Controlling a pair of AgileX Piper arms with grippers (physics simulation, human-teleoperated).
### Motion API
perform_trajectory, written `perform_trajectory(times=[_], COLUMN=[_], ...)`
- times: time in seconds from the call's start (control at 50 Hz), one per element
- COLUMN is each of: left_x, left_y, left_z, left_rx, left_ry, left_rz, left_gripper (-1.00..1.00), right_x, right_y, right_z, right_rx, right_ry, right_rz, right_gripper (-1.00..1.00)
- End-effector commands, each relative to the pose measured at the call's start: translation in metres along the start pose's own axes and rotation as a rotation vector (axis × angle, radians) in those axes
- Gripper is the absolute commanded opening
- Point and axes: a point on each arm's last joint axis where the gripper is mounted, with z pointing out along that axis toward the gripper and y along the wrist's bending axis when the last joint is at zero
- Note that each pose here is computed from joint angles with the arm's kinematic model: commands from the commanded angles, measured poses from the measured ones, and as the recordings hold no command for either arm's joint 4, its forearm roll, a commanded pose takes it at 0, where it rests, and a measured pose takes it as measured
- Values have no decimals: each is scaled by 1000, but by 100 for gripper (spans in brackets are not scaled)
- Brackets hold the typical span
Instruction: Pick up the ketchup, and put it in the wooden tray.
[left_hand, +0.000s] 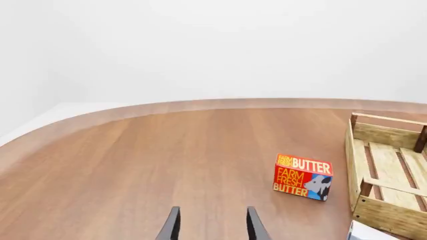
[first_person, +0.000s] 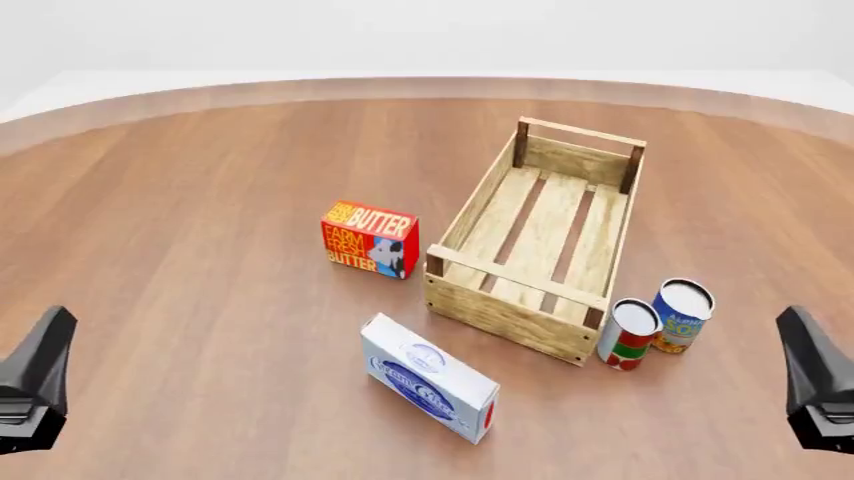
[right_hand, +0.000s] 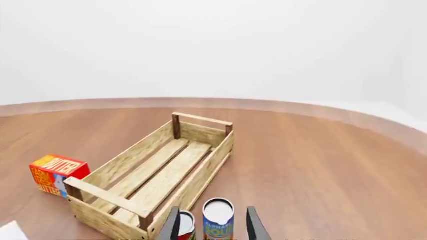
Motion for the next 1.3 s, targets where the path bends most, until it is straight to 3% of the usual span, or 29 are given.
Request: perform_trajectory(times=[0.02,0.2,0.34,0.42,0.54,1.3], left_x=[0,0,0,0,0,0], left_y=[0,0,0,0,0,0], left_z=[0,0,0,0,0,0], left_rx=[0,0,0,0,0,0], left_ry=[0,0,0,0,0,0], left_rz=[0,0,0,0,0,0], left_gripper=[100,100,100,100,100,100], right_x=[0,2,4,5,5,13], right_y=[1,7,16,21,25,59], right_z=[0,8,16,21,22,32], right_rx=[-14,-106,-218,-268,-304,-582], right_ry=[12,51,92,104,118,163], right_rz=[12,9,66,49,94,16], right_gripper=[100,100,100,100,100,100])
